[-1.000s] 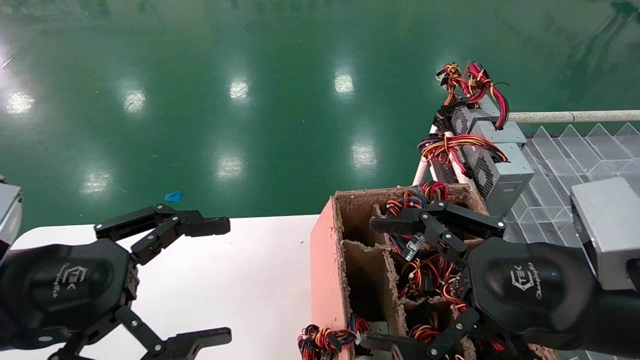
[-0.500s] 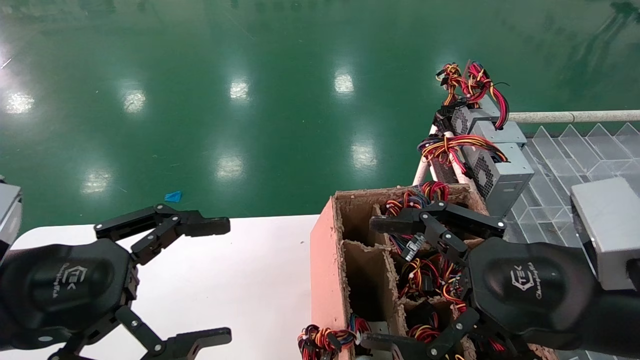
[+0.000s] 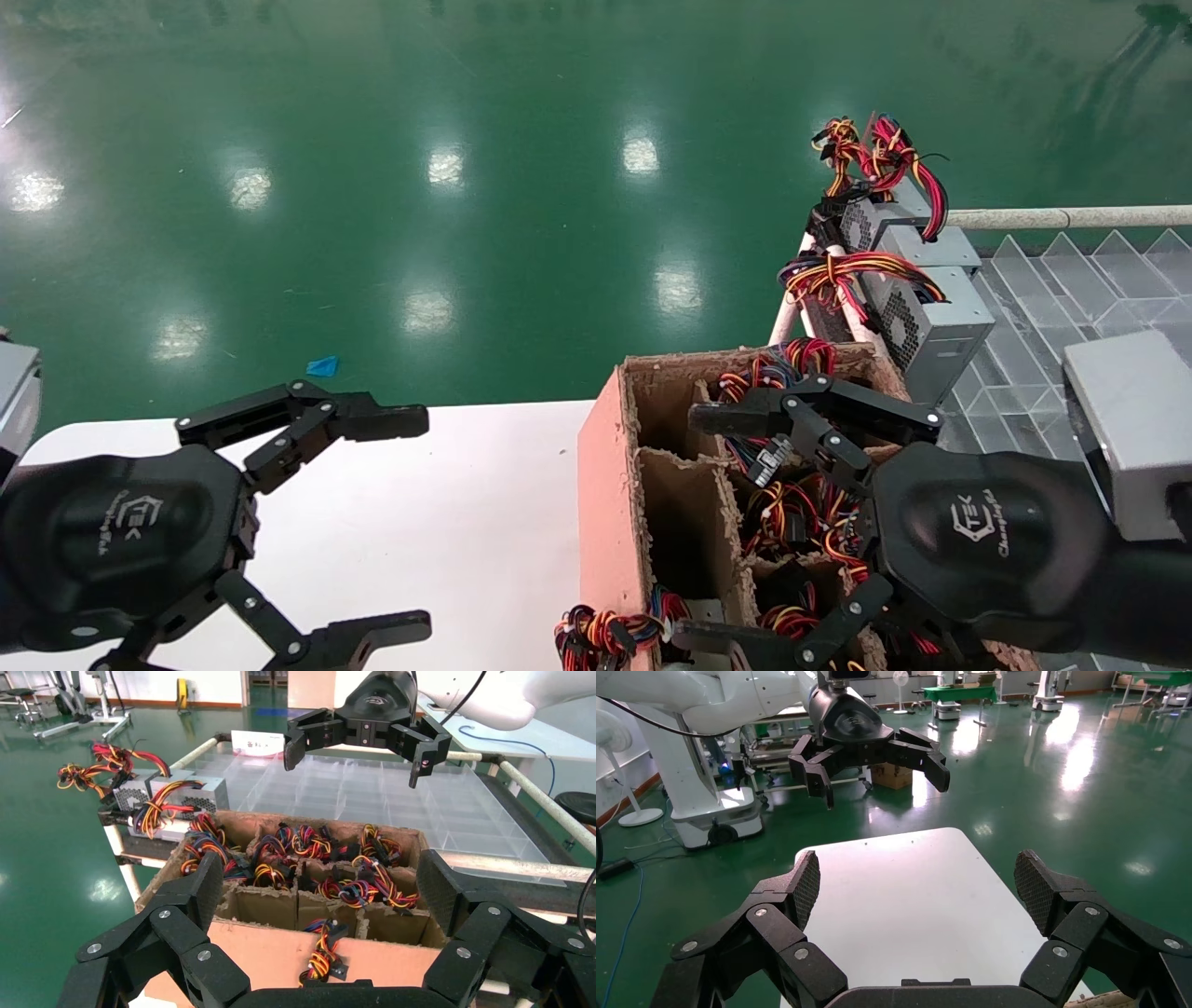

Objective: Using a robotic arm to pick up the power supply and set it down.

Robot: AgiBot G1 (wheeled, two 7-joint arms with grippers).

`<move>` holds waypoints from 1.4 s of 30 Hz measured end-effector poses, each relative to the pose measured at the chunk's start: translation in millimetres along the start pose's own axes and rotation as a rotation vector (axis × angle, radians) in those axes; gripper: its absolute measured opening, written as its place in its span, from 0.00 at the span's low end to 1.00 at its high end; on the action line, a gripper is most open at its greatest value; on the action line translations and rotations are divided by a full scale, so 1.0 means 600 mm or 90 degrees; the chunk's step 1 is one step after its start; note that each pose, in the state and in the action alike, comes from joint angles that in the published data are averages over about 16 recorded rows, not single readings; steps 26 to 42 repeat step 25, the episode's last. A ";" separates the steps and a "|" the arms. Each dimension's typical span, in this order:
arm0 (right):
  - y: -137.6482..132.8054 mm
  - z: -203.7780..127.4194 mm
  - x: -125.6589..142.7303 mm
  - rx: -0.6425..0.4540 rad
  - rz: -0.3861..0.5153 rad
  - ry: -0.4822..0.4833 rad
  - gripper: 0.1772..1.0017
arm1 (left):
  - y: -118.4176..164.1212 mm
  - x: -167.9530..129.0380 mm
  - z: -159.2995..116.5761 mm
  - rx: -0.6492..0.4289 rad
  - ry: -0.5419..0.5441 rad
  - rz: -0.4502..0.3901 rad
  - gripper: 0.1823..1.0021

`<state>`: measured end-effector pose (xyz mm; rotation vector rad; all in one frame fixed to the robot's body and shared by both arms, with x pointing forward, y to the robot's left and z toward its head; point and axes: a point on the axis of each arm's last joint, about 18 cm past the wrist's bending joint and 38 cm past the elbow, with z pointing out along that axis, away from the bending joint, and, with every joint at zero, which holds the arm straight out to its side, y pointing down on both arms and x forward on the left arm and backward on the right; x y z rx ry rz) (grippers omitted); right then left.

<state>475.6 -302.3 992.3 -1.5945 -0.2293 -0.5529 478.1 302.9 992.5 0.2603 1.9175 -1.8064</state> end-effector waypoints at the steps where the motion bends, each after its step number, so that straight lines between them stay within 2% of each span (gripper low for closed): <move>1: 0.000 0.000 0.000 0.000 0.000 0.000 1.00 | 0.000 0.000 0.000 0.000 0.000 0.000 1.00; 42: 0.000 0.000 0.000 0.000 0.000 0.000 1.00 | 0.000 0.000 0.000 0.000 0.000 0.000 1.00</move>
